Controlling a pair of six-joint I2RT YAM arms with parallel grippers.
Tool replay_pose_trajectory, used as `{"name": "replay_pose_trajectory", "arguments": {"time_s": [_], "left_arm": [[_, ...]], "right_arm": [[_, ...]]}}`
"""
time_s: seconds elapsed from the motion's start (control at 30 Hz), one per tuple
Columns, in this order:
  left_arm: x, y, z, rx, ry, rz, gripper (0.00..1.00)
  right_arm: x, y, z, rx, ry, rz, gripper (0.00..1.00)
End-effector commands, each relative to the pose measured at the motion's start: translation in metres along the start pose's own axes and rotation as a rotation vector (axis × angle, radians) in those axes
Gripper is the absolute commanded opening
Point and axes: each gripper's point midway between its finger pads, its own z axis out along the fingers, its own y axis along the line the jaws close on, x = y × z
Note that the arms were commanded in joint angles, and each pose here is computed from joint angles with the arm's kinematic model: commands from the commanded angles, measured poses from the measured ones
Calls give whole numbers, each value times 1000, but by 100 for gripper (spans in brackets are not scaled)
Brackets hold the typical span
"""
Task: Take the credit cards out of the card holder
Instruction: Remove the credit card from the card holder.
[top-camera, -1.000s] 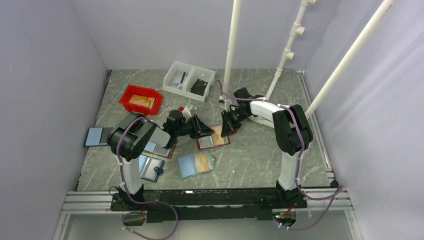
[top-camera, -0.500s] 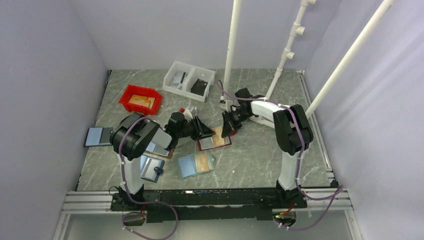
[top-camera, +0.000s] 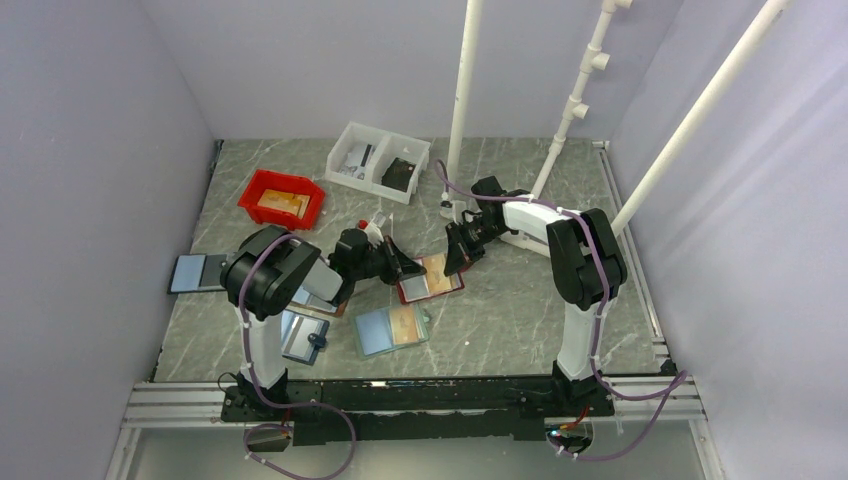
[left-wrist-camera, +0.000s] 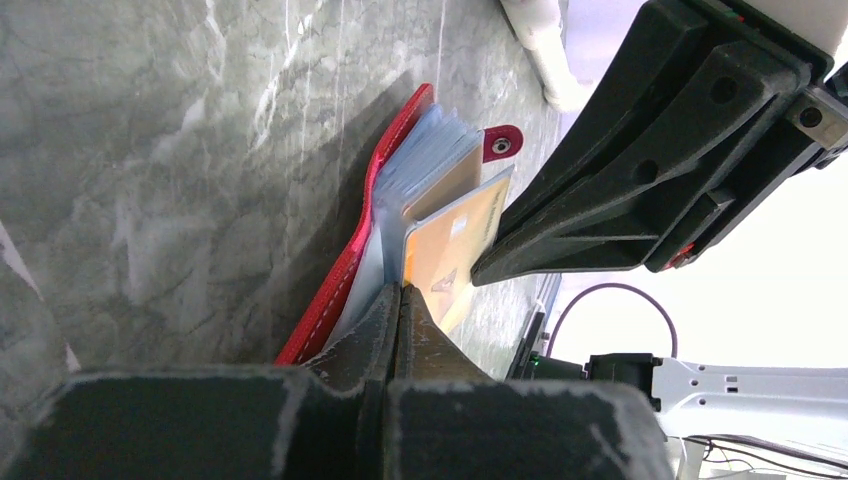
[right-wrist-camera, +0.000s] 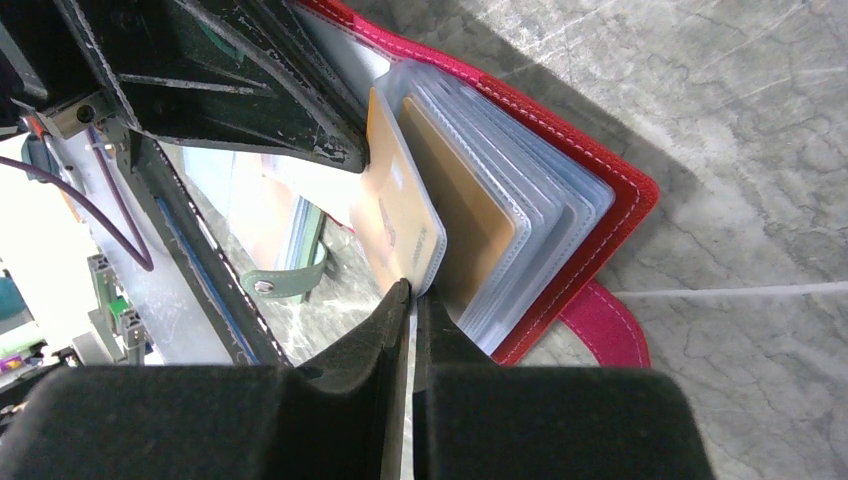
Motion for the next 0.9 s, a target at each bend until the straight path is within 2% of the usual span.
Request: {"name": "replay_pose_trajectory", "arguments": {"time_s": [0.0, 0.87], "left_arm": [[0, -42, -6, 137, 0, 106, 0], [11, -25, -25, 85, 12, 74, 0]], "right_arm": [[-1, -5, 6, 13, 1, -41, 0], [0, -8, 5, 26, 8, -94, 0]]}}
